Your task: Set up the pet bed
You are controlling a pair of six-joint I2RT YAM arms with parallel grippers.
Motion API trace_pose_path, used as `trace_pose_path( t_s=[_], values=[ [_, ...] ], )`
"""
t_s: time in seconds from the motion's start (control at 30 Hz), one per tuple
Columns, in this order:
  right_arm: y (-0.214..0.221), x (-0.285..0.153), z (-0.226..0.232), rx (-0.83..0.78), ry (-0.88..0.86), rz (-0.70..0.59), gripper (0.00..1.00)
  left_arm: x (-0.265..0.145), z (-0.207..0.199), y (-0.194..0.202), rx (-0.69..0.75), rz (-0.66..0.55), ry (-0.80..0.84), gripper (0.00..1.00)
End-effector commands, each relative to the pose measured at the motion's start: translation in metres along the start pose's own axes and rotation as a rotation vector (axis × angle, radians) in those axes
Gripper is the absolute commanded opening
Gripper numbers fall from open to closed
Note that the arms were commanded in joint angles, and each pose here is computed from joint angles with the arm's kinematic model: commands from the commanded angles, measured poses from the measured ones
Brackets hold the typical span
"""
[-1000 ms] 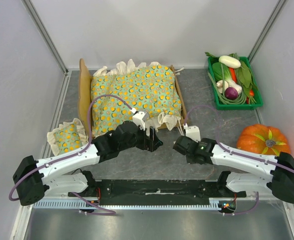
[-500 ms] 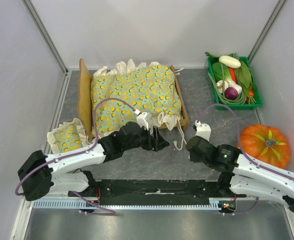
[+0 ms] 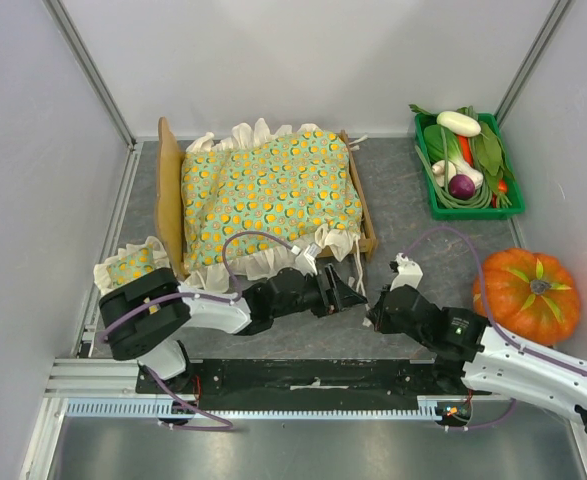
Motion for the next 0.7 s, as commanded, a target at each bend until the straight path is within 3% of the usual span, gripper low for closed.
trace_pose_path(
  t_s=[0.0, 0.33, 0.47, 0.6, 0.67],
  values=[
    [-0.005, -0.001, 0.013, 0.048, -0.088, -0.034, 0.00, 0.011, -0.031, -0.003, -0.115, -0.014, 0.153, 0.77],
    [-0.005, -0.007, 0.012, 0.080, -0.163, -0.060, 0.00, 0.028, -0.013, 0.007, -0.188, -0.010, 0.127, 0.71],
    [-0.002, -0.005, 0.001, 0.097, -0.087, -0.070, 0.00, 0.027, -0.010, 0.006, -0.194, -0.041, 0.144, 0.70],
    [-0.006, -0.005, -0.006, 0.081, -0.009, -0.086, 0.00, 0.024, -0.008, 0.002, -0.078, -0.054, 0.061, 0.70],
    [-0.009, -0.005, -0.005, 0.064, 0.011, -0.096, 0.00, 0.020, 0.001, 0.000, -0.027, -0.061, -0.056, 0.70]
  ],
)
Point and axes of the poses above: each gripper's point midway between its finger pads, its own x axis out along the fingers, its own z axis along the line the jaws close on, y = z × x, the point moved 7 cm from there along -x, back along the fingers, and after that the axes turned 4 degrees about x, right-handed, at the moved point
